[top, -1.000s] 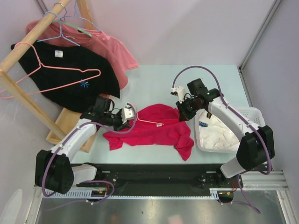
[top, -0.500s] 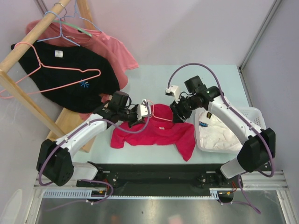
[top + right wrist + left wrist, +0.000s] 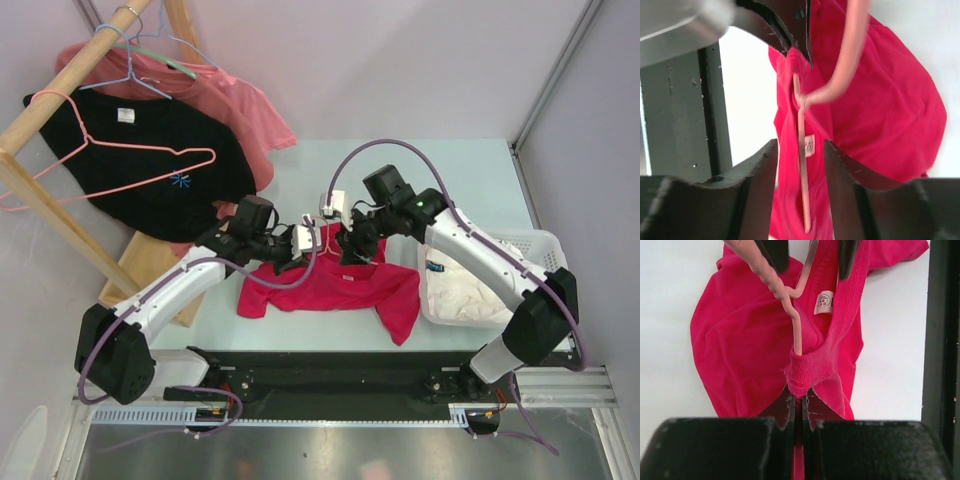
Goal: Place the t-shirt on the hanger
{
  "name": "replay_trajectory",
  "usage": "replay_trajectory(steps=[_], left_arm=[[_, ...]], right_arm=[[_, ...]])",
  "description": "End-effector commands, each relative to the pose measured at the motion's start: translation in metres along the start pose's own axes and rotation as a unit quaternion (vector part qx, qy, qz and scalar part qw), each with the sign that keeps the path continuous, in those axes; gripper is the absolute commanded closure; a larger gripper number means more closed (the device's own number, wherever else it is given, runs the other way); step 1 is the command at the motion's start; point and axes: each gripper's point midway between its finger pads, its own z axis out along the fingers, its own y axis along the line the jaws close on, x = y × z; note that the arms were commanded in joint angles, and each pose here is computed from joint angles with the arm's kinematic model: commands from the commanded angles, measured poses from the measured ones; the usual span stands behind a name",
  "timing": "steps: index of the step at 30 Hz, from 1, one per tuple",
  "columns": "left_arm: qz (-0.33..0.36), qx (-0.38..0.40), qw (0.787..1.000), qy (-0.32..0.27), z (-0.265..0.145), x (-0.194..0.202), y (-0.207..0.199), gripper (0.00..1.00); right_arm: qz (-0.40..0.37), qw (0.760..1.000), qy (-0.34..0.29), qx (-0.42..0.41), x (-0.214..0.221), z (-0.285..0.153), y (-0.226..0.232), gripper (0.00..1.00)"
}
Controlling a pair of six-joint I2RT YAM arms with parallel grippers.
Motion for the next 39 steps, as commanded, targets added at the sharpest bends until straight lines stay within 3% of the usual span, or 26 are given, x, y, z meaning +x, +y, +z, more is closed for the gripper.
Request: replay_trajectory(steps=[1, 5, 6, 7, 16, 21, 25, 27, 31, 33, 36, 39], left_arm=[[0.030, 0.002, 0.999, -0.039, -0.013, -0.024, -0.006, 0.98], [0.022, 0.003, 0.999, -0.043, -0.019, -0.019, -0.014, 0.97], [0.014, 0.000, 0.999, -0.043, -0.022, -0.016, -0.012, 0.96], [0.010, 0.001, 0.999, -0.043, -0.023, -0.015, -0.012, 0.95], [-0.052, -0.043, 0.998, -0.006, -0.065, 0.037, 0.013, 0.79], [-0.061, -0.054, 0.997, -0.003, -0.080, 0.044, 0.019, 0.70], [-0.078, -0.093, 0.990, -0.077, -0.102, -0.011, 0.029, 0.62], [-0.118, -0.124, 0.976, -0.136, -0.117, -0.047, 0.039, 0.50], [-0.154, -0.168, 0.944, -0.240, -0.156, -0.105, 0.024, 0.39], [-0.167, -0.183, 0.934, -0.259, -0.166, -0.114, 0.018, 0.27], [-0.189, -0.193, 0.920, -0.285, -0.178, -0.125, 0.007, 0.21], [-0.228, -0.172, 0.909, -0.302, -0.174, -0.123, -0.003, 0.22]], right_arm=[[-0.027, 0.999, -0.024, -0.012, -0.016, 0.012, -0.005, 0.62], [-0.023, 0.999, -0.023, -0.019, -0.016, 0.017, -0.004, 0.80], [-0.022, 0.999, -0.018, -0.021, -0.014, 0.017, -0.004, 0.93], [-0.021, 0.999, -0.017, -0.019, -0.014, 0.016, -0.004, 1.00], [0.001, 0.998, -0.055, 0.022, -0.018, -0.026, -0.019, 1.00], [0.010, 0.997, -0.072, 0.023, -0.025, -0.037, -0.014, 1.00], [0.022, 0.995, -0.092, 0.026, -0.040, -0.045, -0.012, 1.00], [0.041, 0.994, -0.098, 0.023, -0.047, -0.049, -0.009, 1.00], [0.048, 0.992, -0.115, 0.027, -0.071, -0.058, 0.004, 1.00], [0.050, 0.991, -0.119, 0.036, -0.079, -0.060, 0.008, 1.00], [0.084, 0.987, -0.120, 0.071, -0.084, -0.057, 0.000, 1.00], [0.153, 0.973, -0.131, 0.113, -0.091, -0.055, -0.020, 1.00]])
